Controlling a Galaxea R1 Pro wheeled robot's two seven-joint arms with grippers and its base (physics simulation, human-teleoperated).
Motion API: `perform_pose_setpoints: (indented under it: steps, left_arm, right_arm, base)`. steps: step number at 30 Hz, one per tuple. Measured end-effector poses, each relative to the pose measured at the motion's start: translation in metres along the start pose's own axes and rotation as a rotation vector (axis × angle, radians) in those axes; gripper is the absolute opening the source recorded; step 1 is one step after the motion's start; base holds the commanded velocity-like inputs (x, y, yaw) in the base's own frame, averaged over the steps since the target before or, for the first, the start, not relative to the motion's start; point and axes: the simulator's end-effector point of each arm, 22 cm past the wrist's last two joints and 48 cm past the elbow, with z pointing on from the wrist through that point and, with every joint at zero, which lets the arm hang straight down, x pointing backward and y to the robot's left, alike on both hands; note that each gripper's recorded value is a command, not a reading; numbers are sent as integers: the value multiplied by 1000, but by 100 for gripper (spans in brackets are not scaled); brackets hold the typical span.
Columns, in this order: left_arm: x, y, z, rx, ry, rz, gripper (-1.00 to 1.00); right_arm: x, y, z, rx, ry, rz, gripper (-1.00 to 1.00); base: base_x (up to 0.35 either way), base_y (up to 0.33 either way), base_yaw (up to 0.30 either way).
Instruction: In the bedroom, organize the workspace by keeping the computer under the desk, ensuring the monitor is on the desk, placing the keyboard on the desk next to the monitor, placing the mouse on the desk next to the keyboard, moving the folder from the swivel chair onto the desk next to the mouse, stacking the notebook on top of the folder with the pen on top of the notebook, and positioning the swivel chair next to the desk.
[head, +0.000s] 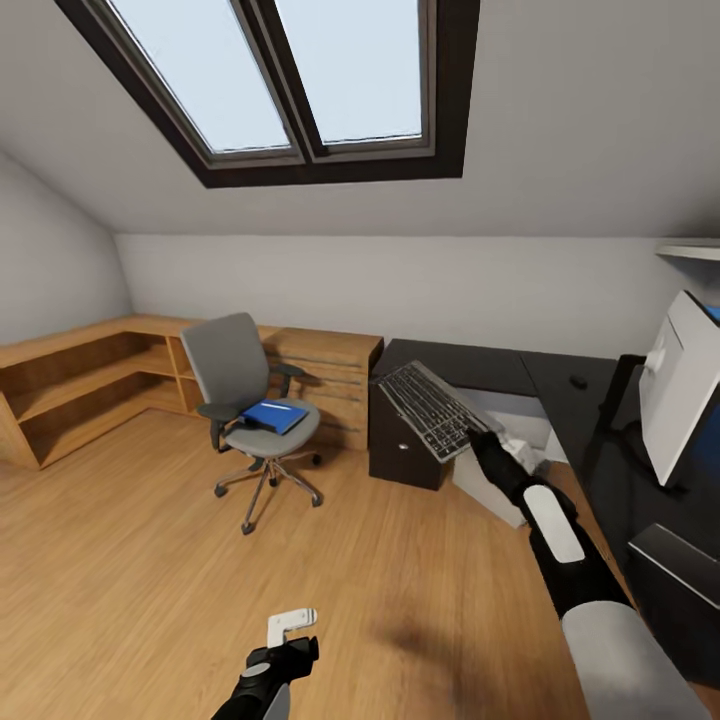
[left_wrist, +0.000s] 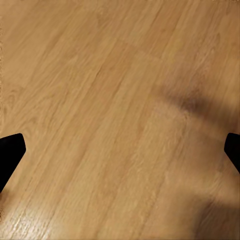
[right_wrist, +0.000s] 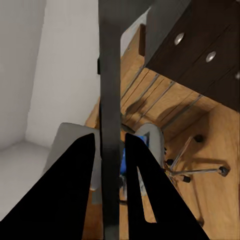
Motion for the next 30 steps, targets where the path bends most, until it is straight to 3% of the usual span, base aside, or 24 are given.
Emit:
perform_pose_setpoints:
  steps: [3, 4, 5, 7, 8, 14, 20, 30]
  left_arm:
    - [-3, 0, -4, -1, 0, 0, 100]
    - [-7, 1, -5, -4, -6, -2, 100]
    - [-9, 1, -6, -4, -7, -3, 100]
    - [-12, 1, -9, -5, -10, -6, 100]
    - [-14, 2, -10, -6, -11, -8, 100]
    - [-17, 1, -14, -6, -11, -10, 100]
    - [-16, 1, -14, -5, -9, -9, 100]
    - [-14, 1, -14, -6, -5, -7, 100]
  right_arm:
    - [-6, -21, -25, 33, -105, 8, -100]
    - [0, -34, -45, 35, -189, 112, -100]
    - [16, -54, -49, 77, -177, 162, -100]
    - [24, -56, -56, 77, -179, 247, -100]
    - [33, -67, -63, 90, -176, 326, -100]
    - [16, -89, -80, 105, -237, 518, -100]
    - [12, -94, -83, 107, -254, 551, -100]
    - [9, -96, -84, 108, -259, 545, -100]
  base:
    - [0, 0, 0]
    - [0, 0, 0]
    - [0, 0, 0]
    - [0, 0, 0]
    - [0, 0, 0]
    - [0, 0, 0]
    - [128, 0, 0]
    - [317, 0, 0]
